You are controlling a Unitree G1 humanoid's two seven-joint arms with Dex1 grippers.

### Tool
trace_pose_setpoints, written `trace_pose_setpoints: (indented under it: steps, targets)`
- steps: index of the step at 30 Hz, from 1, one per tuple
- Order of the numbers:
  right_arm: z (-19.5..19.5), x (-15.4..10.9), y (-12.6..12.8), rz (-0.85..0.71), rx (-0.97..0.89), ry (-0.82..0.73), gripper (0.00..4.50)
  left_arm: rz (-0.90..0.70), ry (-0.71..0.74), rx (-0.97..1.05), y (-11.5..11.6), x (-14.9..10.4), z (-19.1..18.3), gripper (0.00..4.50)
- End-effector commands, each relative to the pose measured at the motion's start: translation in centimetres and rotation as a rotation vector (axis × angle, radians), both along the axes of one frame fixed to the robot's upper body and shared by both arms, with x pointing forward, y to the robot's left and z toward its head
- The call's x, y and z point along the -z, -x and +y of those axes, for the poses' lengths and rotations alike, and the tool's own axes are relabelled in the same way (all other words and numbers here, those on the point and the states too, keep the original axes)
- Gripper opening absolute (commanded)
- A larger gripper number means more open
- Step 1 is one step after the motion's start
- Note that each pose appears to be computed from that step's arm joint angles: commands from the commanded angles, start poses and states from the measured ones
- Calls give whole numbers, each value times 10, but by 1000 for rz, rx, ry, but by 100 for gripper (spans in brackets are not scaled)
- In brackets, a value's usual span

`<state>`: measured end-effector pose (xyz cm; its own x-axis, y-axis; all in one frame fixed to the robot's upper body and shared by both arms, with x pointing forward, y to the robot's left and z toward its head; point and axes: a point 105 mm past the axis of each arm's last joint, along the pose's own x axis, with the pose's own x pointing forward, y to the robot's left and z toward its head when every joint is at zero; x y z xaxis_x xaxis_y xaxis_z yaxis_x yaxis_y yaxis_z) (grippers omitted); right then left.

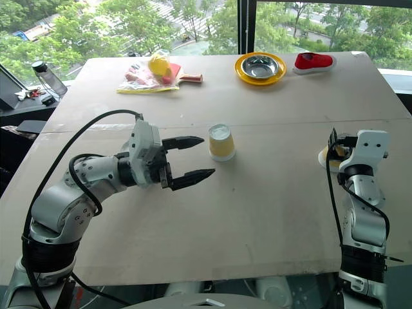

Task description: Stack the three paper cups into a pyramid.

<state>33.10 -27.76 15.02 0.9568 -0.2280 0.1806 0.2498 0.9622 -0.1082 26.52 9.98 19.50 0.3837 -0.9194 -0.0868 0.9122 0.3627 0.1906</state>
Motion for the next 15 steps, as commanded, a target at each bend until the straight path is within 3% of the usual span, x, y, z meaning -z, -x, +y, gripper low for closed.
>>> trace_pose_setpoints:
  steps: [1, 8, 13, 15]
  targets:
    - [-5, -17, 3, -56, 34, -3, 444, -54, 6, 17, 7, -12, -1, 450]
    - [0, -16, 2, -54, 11, -8, 444, -56, 9, 14, 3, -14, -3, 450]
    - [4, -16, 3, -50, -12, 27, 222, -55, 27, 11, 3, -16, -4, 450]
    - [5, -14, 3, -42, -18, 22, 219, -55, 24, 11, 3, -16, -4, 450]
